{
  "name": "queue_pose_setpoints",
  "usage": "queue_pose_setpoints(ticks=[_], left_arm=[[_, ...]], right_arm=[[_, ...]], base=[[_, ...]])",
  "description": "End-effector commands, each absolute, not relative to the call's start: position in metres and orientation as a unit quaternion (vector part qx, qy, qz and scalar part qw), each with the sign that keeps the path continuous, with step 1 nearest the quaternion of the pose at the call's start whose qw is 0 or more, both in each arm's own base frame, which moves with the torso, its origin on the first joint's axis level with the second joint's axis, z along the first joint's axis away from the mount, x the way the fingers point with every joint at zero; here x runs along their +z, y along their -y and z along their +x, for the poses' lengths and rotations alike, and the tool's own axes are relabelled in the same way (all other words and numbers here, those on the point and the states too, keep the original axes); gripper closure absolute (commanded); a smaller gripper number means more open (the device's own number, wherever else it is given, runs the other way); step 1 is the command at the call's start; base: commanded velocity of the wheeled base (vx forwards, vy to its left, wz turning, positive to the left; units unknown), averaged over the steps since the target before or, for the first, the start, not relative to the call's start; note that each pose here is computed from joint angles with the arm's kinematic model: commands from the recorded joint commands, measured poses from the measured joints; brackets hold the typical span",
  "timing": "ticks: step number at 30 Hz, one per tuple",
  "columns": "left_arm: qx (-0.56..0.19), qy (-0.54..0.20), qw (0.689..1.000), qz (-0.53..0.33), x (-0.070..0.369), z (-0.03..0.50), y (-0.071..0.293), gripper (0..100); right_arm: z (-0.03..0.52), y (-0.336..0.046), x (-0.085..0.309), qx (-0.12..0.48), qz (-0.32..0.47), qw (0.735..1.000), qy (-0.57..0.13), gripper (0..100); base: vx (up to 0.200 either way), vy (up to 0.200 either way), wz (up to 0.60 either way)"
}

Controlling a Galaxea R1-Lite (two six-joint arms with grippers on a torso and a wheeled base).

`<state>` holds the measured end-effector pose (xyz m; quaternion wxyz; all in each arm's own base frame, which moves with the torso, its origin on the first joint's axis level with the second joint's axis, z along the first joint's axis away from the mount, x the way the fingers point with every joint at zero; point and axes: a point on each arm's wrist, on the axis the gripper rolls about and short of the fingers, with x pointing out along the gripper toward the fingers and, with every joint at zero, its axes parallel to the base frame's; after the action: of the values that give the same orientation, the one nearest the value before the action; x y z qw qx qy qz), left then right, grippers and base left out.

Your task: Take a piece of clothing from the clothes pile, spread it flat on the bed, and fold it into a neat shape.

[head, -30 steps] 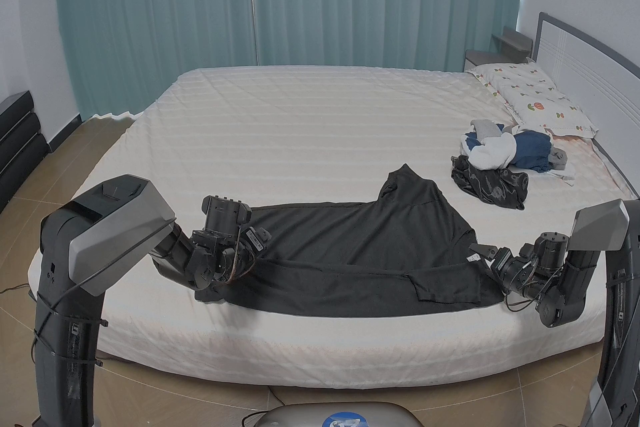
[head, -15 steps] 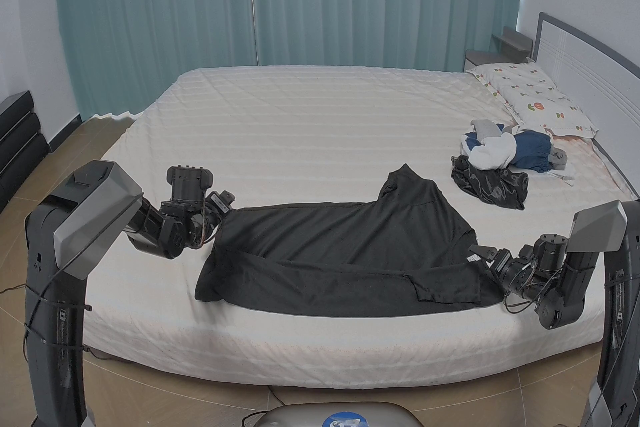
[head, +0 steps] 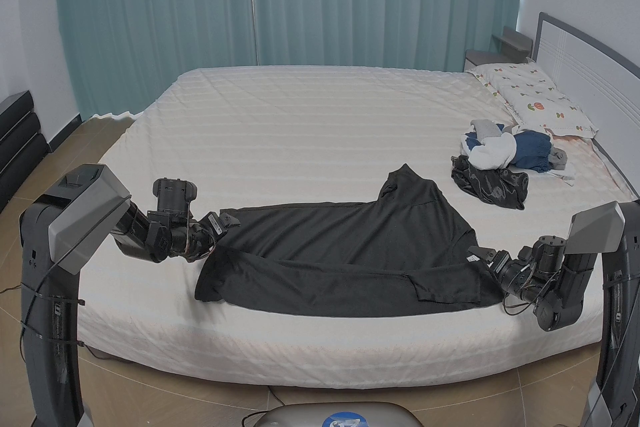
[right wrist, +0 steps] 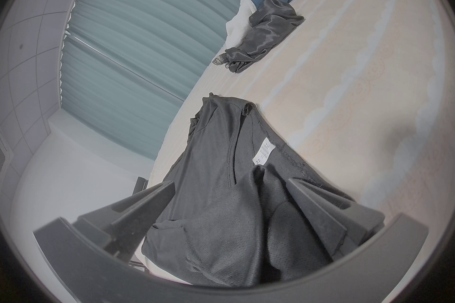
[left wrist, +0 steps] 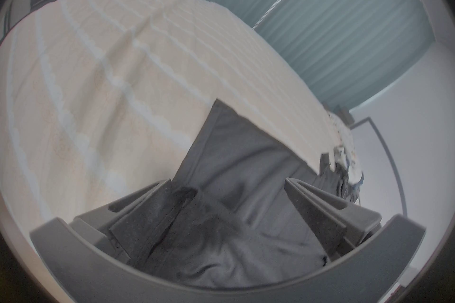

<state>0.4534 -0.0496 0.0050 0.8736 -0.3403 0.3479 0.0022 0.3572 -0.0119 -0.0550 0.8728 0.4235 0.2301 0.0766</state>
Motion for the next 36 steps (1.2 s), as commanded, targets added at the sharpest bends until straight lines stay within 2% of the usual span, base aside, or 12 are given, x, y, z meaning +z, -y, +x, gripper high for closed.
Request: queue_pose_setpoints(ticks=[1, 14, 23, 36], left_arm=[[0.005, -0.36, 0.872, -0.331, 0.005, 0.448, 0.043, 0], [-0.039, -0.354, 0.875, -0.327, 0.029, 0.436, 0.051, 0], [-0.053, -0.364, 0.879, -0.304, 0.015, 0.437, 0.063, 0], [-0.049, -0.376, 0.878, -0.292, -0.002, 0.441, 0.062, 0]], right_arm=[[0.357, 0.011, -0.056, 0.077, 0.423, 0.873, -0.231, 0], [0.357, 0.011, -0.056, 0.077, 0.423, 0.873, -0.231, 0], [0.357, 0.011, -0.057, 0.077, 0.421, 0.874, -0.232, 0], [0.357, 0.011, -0.057, 0.078, 0.42, 0.874, -0.232, 0]], base=[[0.0, 0.0, 0.0], [0.0, 0.0, 0.0], [0.0, 0.0, 0.0], [0.0, 0.0, 0.0]])
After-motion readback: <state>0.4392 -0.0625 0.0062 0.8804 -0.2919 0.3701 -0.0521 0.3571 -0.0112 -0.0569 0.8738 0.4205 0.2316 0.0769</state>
